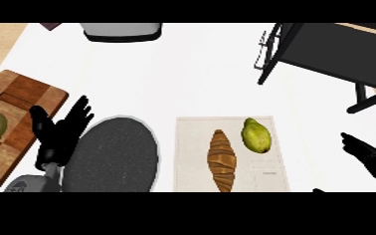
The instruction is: Pick the croissant from the placemat and place it in the tiered shelf
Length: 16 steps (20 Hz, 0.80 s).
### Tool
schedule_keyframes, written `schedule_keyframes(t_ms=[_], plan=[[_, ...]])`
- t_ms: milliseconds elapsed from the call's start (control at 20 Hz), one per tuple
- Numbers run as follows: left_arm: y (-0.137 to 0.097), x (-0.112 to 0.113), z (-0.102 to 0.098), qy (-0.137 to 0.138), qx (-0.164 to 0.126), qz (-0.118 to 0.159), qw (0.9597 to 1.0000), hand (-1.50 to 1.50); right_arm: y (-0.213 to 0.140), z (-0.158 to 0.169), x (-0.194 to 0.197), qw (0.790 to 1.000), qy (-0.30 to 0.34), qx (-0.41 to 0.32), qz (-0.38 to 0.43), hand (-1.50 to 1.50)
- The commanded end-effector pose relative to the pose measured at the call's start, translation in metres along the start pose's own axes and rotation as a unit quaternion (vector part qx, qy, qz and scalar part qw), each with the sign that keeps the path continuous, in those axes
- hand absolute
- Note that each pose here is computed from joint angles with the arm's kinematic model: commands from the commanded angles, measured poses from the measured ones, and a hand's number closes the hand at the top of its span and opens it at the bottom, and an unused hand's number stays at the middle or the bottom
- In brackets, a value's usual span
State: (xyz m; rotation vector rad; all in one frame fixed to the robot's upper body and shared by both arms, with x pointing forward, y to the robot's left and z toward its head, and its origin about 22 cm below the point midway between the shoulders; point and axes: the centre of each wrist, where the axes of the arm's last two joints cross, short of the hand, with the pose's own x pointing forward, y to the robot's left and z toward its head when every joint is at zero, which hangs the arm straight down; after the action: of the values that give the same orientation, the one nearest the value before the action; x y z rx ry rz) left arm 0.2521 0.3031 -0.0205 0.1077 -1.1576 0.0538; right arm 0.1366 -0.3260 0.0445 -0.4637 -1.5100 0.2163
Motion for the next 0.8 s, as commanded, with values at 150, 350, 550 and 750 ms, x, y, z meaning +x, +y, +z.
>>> schedule_keyframes(t_ms=[150, 350, 550, 750], plan=[[0.002, 0.003, 0.002, 0.022, -0.001, 0.005, 0.9998, 0.0, 0.015, 0.031, 0.061, 0.995, 0.006, 0.095, 0.029, -1.5], [-0.018, 0.011, 0.002, 0.025, -0.009, 0.004, 0.9996, 0.0, 0.019, 0.035, 0.097, 0.987, 0.037, 0.125, 0.091, -1.5], [-0.004, -0.003, 0.005, 0.02, -0.02, 0.004, 0.9996, 0.0, 0.033, 0.028, 0.126, 0.987, 0.089, 0.087, 0.106, -1.5], [-0.001, -0.003, 0.007, 0.018, -0.004, -0.01, 0.9998, 0.0, 0.058, 0.025, 0.145, 0.982, 0.115, 0.074, 0.127, -1.5]])
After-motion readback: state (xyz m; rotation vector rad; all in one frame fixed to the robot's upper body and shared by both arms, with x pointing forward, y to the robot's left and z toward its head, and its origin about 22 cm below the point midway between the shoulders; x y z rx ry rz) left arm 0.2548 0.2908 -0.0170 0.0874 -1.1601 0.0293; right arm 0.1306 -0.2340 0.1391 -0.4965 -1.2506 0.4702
